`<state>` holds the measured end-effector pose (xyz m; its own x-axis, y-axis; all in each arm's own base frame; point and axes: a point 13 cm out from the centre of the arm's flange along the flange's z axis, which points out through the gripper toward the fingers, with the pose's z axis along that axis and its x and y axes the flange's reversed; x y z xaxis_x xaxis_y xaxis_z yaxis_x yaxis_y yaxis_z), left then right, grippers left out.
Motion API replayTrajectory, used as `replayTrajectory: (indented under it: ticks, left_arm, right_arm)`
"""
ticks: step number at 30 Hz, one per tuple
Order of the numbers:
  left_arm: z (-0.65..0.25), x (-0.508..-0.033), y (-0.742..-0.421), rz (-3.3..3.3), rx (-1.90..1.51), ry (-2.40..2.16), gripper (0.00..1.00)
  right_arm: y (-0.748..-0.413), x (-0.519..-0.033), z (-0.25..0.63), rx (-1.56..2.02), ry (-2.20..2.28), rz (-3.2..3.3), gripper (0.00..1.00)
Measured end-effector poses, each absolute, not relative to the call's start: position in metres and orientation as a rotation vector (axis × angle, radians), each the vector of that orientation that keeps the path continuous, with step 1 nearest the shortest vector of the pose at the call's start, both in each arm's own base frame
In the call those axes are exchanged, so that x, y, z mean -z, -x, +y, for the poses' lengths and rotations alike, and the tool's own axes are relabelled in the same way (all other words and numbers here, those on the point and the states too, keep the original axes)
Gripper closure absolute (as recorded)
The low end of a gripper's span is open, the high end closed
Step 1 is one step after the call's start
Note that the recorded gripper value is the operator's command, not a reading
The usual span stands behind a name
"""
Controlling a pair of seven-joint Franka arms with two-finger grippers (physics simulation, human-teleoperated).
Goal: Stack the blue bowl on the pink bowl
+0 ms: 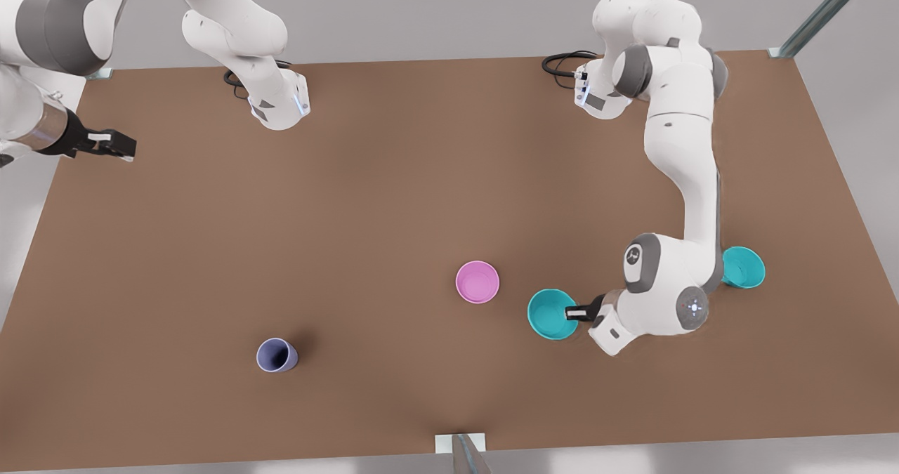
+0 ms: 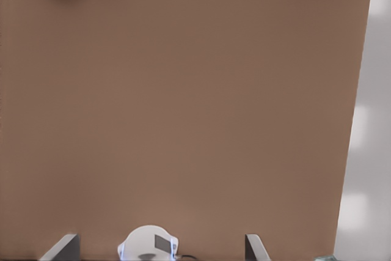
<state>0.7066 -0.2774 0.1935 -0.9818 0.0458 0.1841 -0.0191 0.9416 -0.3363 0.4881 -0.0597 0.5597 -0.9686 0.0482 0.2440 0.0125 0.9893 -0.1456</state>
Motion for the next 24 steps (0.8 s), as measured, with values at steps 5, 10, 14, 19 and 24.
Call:
replayTrajectory:
  ticks: [5,10,14,19,24]
  left_arm:
    - [-0.38,-0.17,-0.634,-2.787,-0.399,0.017,0.79]
    - [-0.391,-0.157,-0.619,-2.743,-0.344,-0.135,0.79]
    - [-0.39,-0.139,-0.609,-2.701,-0.3,-0.246,0.79]
    - [-0.408,-0.128,-0.597,-2.663,-0.301,-0.325,0.79]
    - [-0.418,-0.125,-0.599,-2.655,-0.316,-0.404,0.79]
  right_arm:
    - [-0.49,-0.552,-0.061,-0.183,-0.032,-2.868,0.0]
    - [-0.49,-0.548,-0.064,-0.168,-0.083,-2.855,0.0]
    - [-0.489,-0.547,-0.062,-0.161,-0.124,-2.845,0.0]
    - [-0.488,-0.543,-0.062,-0.151,-0.158,-2.826,0.0]
    - [-0.486,-0.542,-0.062,-0.144,-0.181,-2.813,0.0]
